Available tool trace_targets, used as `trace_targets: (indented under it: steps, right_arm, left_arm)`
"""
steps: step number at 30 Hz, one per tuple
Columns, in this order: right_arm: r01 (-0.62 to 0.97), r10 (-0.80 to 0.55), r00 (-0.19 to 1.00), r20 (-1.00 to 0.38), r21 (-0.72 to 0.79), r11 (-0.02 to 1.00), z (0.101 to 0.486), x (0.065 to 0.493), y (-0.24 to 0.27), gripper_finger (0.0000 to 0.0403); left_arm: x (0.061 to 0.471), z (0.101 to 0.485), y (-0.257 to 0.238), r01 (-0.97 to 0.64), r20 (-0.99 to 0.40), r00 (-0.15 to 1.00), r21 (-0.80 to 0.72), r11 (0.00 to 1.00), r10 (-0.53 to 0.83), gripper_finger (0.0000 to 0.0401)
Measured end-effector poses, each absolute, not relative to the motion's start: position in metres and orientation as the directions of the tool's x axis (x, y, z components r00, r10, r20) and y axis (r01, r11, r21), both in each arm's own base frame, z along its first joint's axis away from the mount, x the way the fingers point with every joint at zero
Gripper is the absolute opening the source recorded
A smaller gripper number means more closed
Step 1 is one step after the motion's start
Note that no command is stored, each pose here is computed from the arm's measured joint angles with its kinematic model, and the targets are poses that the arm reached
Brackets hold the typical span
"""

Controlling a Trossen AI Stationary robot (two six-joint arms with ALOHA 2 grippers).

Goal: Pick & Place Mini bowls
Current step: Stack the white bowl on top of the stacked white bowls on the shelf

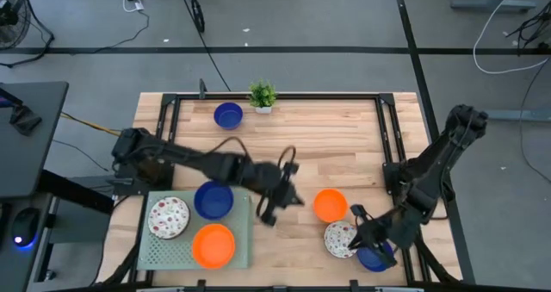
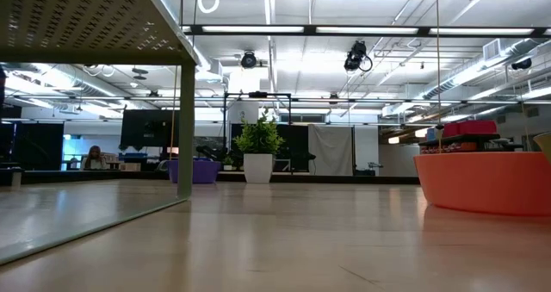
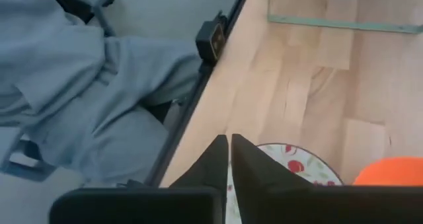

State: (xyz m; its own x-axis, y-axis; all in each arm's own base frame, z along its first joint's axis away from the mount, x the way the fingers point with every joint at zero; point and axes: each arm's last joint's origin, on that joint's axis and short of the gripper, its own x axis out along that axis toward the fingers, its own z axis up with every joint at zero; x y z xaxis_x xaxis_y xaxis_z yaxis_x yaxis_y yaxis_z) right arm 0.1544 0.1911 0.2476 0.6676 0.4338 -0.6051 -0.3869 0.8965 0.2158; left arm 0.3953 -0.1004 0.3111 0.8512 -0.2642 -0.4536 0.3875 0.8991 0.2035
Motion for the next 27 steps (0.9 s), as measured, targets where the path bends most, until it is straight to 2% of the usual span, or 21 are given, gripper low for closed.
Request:
trace_targets:
  steps: [4, 8, 11, 16, 20, 22, 27]
  right_arm:
    - [-0.392, 0.407, 0.653, -0.638, 0.175, 0.903, 0.235, 0.152, 0.203, 0.0011]
    - [-0.355, 0.393, 0.631, -0.669, 0.2, 0.913, 0.218, 0.158, 0.215, 0.0014]
    - [-0.348, 0.422, 0.622, -0.66, 0.25, 0.904, 0.206, 0.165, 0.226, 0.0038]
    - [-0.42, 0.493, 0.559, -0.667, 0.285, 0.862, 0.191, 0.172, 0.241, 0.0109]
    - [-0.36, 0.384, 0.551, -0.741, 0.204, 0.91, 0.194, 0.178, 0.247, 0.0151]
    - [-0.335, 0.326, 0.532, -0.781, 0.159, 0.929, 0.196, 0.18, 0.252, 0.0155]
    - [-0.325, 0.202, 0.467, -0.861, 0.045, 0.945, 0.191, 0.188, 0.268, 0.0143]
  left_arm:
    - [0.406, 0.316, -0.064, 0.245, -0.378, 0.911, 0.172, 0.954, -0.166, 0.0005]
    - [0.409, 0.316, -0.04, 0.129, -0.379, 0.922, 0.112, 0.985, -0.077, 0.0005]
    - [0.412, 0.314, -0.035, 0.105, -0.371, 0.927, 0.118, 0.988, -0.054, 0.0009]
    - [0.42, 0.302, -0.039, 0.126, -0.386, 0.92, 0.147, 0.981, -0.06, 0.0006]
    - [0.434, 0.282, -0.041, 0.132, -0.384, 0.922, 0.166, 0.977, -0.06, 0.0004]
    - [0.445, 0.27, -0.039, 0.121, -0.355, 0.933, 0.167, 0.979, -0.055, 0.0007]
    - [0.455, 0.248, -0.026, 0.099, -0.383, 0.923, 0.164, 0.982, -0.029, 0.0009]
